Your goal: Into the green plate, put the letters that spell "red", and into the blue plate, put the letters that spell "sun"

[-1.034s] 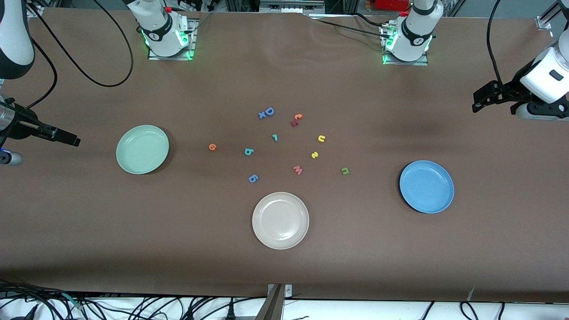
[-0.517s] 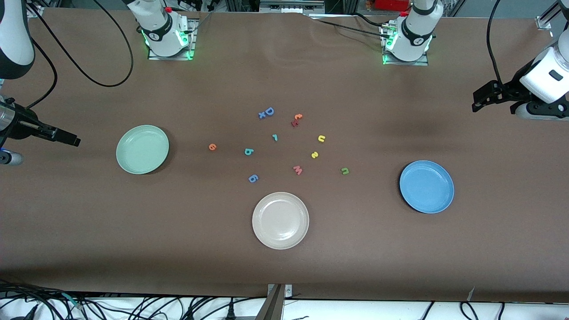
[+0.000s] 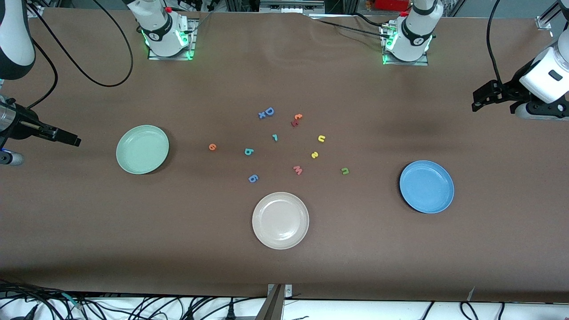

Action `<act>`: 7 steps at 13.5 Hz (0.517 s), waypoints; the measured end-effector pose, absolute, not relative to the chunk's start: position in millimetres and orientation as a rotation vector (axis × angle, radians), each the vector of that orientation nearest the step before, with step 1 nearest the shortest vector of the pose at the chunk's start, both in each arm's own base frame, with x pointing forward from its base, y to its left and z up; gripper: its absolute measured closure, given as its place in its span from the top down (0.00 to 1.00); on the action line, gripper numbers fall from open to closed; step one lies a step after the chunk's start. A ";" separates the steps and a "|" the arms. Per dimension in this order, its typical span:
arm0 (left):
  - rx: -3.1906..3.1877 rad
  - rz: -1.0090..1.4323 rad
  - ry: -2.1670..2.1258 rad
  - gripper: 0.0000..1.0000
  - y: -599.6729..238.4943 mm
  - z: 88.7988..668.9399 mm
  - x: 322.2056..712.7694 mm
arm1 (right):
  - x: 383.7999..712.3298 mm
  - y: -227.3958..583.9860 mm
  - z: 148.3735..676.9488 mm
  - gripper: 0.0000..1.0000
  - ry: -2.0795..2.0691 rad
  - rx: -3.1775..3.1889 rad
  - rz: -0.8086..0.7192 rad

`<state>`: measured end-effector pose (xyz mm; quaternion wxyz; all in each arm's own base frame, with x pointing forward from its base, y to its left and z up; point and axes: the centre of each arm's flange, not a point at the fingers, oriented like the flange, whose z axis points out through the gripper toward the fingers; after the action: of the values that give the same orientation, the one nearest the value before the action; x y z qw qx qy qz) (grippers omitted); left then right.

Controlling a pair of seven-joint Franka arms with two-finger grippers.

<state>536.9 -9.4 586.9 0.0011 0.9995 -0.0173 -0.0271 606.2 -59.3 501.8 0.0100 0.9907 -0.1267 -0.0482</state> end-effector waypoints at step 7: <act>3.138 -0.087 -0.054 1.00 -9.2 586.8 536.7 | 605.6 10.6 498.8 0.99 -0.542 3.083 -0.167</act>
<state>536.7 -9.2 586.8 0.0011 0.9995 -0.0171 -0.0278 605.6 10.6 498.8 0.0032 0.9835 -0.1728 -0.0533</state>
